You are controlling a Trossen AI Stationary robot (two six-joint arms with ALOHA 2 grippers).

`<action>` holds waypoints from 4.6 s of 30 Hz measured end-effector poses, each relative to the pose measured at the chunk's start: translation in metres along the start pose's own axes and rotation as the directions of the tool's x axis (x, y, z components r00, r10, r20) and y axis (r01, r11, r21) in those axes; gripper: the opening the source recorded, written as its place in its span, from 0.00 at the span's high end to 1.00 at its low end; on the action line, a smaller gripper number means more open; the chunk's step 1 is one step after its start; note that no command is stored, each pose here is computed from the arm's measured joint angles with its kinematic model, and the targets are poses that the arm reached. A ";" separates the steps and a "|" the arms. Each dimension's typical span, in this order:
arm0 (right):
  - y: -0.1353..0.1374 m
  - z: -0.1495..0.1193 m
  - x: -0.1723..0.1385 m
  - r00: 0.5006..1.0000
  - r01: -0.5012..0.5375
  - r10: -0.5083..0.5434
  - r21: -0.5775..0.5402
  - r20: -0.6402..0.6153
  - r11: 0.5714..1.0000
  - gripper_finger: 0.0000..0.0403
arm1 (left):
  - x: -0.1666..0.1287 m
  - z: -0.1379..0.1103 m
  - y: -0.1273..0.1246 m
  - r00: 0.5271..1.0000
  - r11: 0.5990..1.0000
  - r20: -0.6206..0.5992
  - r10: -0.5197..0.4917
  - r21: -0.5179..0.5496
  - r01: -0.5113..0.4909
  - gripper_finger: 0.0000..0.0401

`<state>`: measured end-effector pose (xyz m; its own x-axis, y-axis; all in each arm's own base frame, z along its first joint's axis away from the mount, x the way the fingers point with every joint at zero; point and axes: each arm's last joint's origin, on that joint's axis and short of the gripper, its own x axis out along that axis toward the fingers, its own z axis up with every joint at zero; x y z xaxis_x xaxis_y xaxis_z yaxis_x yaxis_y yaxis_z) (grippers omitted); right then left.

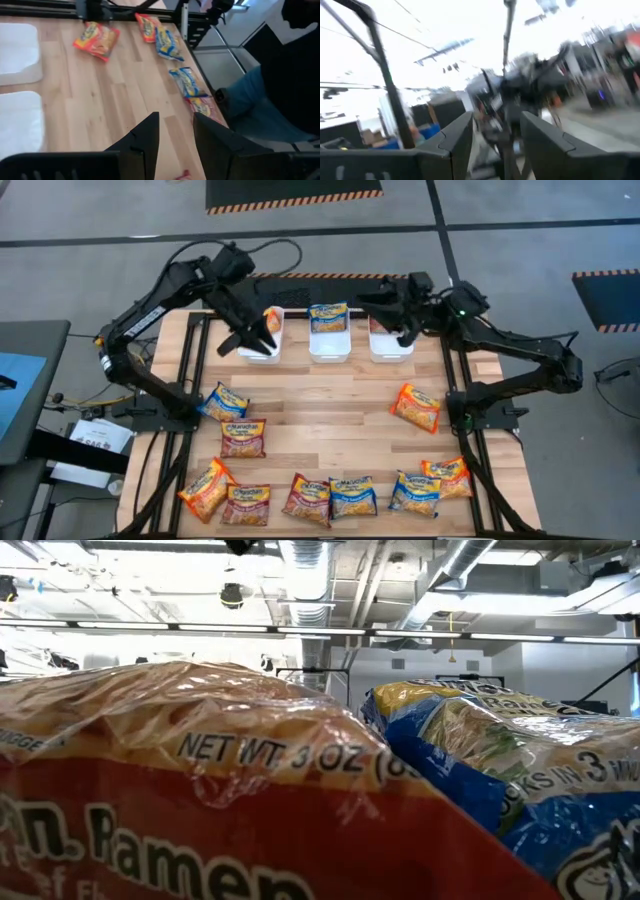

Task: Sort Maruchan noodles
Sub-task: Put the red noodle pack into the right white bin

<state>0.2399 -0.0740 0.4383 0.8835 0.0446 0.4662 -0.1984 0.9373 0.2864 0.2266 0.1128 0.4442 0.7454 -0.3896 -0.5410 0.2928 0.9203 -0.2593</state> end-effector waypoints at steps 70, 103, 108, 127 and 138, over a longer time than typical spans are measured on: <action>0.049 -0.051 0.009 0.920 -0.178 0.216 0.142 -0.326 0.974 0.52 | 0.186 -0.229 0.040 0.777 0.761 -0.579 -0.248 -0.612 -0.213 0.67; 0.048 -0.053 0.009 0.917 -0.165 0.206 0.146 -0.340 0.975 0.52 | 0.206 -0.241 0.008 0.705 0.809 -0.615 -0.354 -0.579 -0.099 0.67; 0.048 -0.053 0.009 0.917 -0.164 0.206 0.147 -0.341 0.975 0.52 | 0.209 -0.240 0.003 0.699 0.823 -0.621 -0.354 -0.562 -0.082 0.73; 0.048 -0.053 0.009 0.916 -0.152 0.207 0.180 -0.343 0.972 0.52 | 0.212 -0.215 0.001 0.746 0.819 -0.549 -0.376 -0.573 -0.009 1.00; 0.065 -0.083 -0.001 0.774 -0.143 0.274 0.263 -0.571 0.954 0.52 | 0.198 -0.161 -0.003 0.844 0.869 -0.460 -0.276 -0.495 0.014 1.00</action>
<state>0.2617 0.0152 0.3870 0.8719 0.4881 -0.0382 -0.4275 0.7970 0.4266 0.2766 0.0278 0.2090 0.2724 -0.5986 -0.7533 -0.0313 0.7770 -0.6287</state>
